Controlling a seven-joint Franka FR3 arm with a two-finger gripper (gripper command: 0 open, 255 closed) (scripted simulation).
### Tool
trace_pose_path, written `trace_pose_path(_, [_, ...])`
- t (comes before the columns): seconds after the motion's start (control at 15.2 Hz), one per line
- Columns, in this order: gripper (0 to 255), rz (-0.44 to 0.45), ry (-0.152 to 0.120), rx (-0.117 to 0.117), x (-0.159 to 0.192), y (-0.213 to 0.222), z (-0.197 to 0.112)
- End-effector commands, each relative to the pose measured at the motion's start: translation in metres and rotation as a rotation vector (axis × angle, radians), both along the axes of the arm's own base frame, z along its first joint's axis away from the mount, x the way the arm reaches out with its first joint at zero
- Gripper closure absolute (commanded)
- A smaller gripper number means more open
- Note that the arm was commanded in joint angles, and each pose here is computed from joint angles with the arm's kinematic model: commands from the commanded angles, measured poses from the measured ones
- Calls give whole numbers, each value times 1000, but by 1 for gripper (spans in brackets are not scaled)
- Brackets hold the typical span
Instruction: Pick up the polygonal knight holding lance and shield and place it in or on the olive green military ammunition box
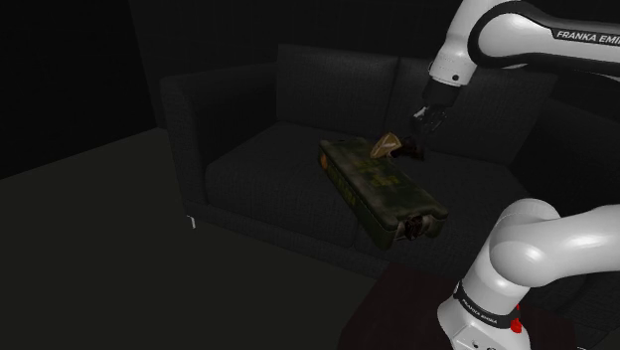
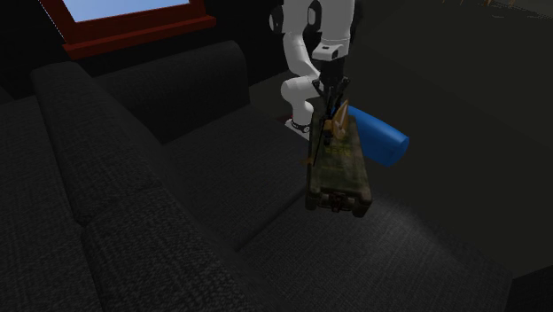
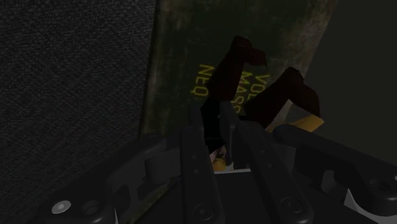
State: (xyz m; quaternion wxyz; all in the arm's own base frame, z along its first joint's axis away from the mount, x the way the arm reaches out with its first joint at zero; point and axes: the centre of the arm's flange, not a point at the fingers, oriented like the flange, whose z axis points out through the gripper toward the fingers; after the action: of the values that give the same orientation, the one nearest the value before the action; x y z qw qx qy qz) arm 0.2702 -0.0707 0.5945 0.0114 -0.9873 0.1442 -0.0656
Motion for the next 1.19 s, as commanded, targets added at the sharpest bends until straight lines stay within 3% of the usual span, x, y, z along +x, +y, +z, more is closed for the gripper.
trace_pose_path(0.0, [255, 0, 0, 0, 1, 1, -11])
trace_pose_path(0.4, [255, 0, 0, 0, 1, 1, -41])
trace_pose_path(0.86, [255, 0, 0, 0, 1, 1, -41])
trace_pose_path(0.92, [0, 0, 0, 0, 1, 1, -41])
trace_pose_path(1.12, [0, 0, 0, 0, 1, 1, -41])
